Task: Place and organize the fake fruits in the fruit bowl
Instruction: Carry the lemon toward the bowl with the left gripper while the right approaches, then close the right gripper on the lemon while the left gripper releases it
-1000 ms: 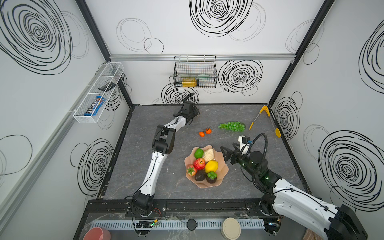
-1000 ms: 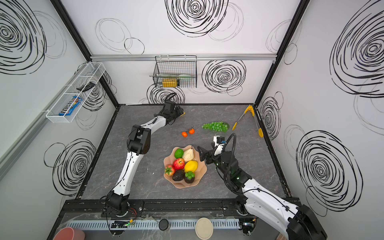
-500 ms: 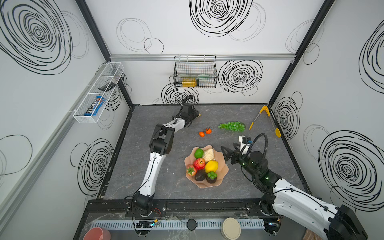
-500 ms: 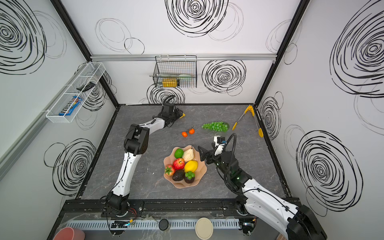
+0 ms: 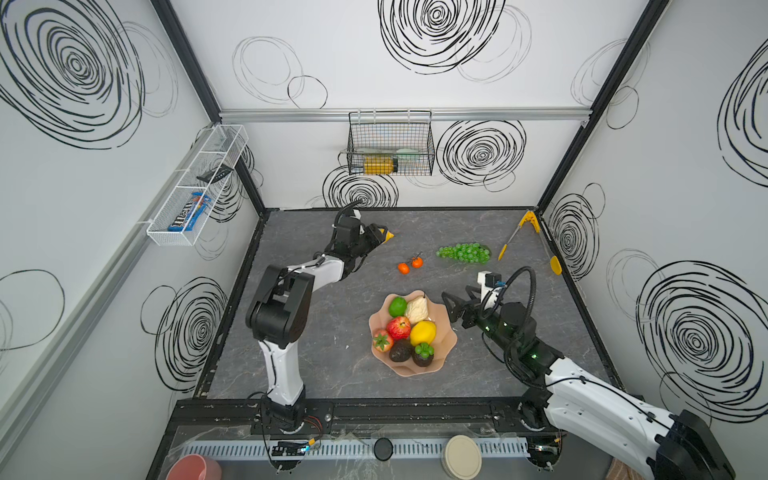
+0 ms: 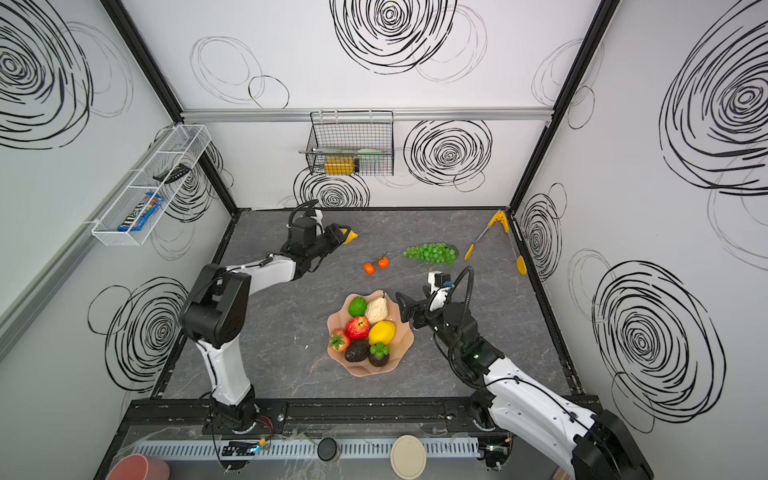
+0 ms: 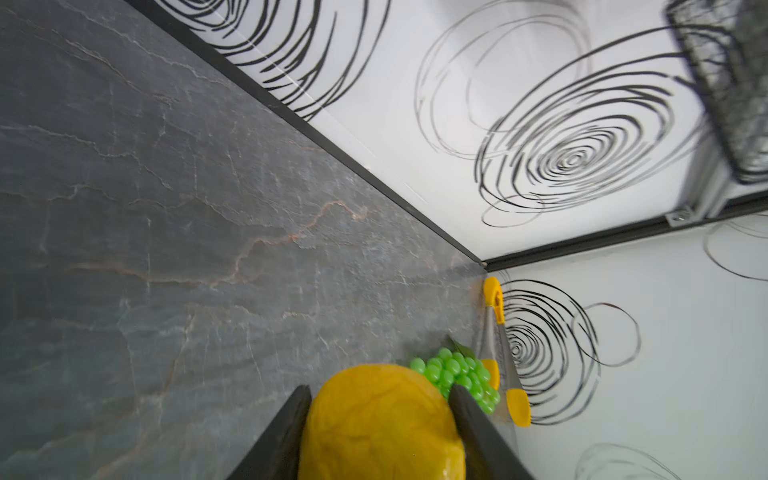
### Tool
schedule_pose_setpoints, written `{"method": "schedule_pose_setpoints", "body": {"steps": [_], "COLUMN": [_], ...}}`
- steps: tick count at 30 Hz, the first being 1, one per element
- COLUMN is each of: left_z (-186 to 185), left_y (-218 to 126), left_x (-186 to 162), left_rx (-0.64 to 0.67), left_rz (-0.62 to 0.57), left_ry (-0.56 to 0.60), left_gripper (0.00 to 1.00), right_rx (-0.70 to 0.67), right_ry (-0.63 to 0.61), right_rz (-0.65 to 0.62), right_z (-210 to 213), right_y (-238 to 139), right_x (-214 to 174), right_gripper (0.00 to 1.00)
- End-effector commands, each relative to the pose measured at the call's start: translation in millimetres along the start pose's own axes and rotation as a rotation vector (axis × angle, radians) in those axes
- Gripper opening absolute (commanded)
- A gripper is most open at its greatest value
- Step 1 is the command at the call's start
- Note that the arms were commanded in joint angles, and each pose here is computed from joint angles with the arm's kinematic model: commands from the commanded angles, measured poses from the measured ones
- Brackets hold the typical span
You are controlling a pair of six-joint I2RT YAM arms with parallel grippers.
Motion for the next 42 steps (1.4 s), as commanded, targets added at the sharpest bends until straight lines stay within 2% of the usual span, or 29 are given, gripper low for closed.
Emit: {"method": "schedule_pose_setpoints", "body": {"steps": [1,9,17,20,31,42], "left_z": [-30,-31,-35,-32,-22,-23], "left_y": [-39,-118,-169,-179,-199,-207], "left_x": [-8,-69,-104,-113,-153,-166], "left_rx": [-0.119,-0.148,-0.226,-0.25,-0.327,-0.366], "left_rz": [-0.011,0.067,0.125,0.141,0.256,0.281], "left_ry": [0.049,0.093,0.116,0.091,-0.043,-0.079], "left_gripper": [0.47,0.48,0.49,0.5,0.5,0.51], "right_rx": [0.07,0.273,0.451,0.493,0.641,0.709], "right_ry": [-0.002,-0.062,-0.284,-0.353,-0.438,-0.5], "right_rz": [-0.031,0.021,0.029,0.024,-0.034,-0.041], "right_z": [12,52,108,126,157,177], "right_y": [3,20,29,34,48,56], "right_x": [9,13,2,-5,-6,-17], "right_gripper": [0.97,0.97,0.97,0.97,1.0,0.92]}}
Point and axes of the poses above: each gripper's point midway between its finger pads, its own y axis out along the fingers, its own z axis along the line the jaws close on, x = y × z, the point moved 2 cm from there along -y, back along the fingers, and after that the axes turned 10 degrees about -y, right-handed, at the moved point
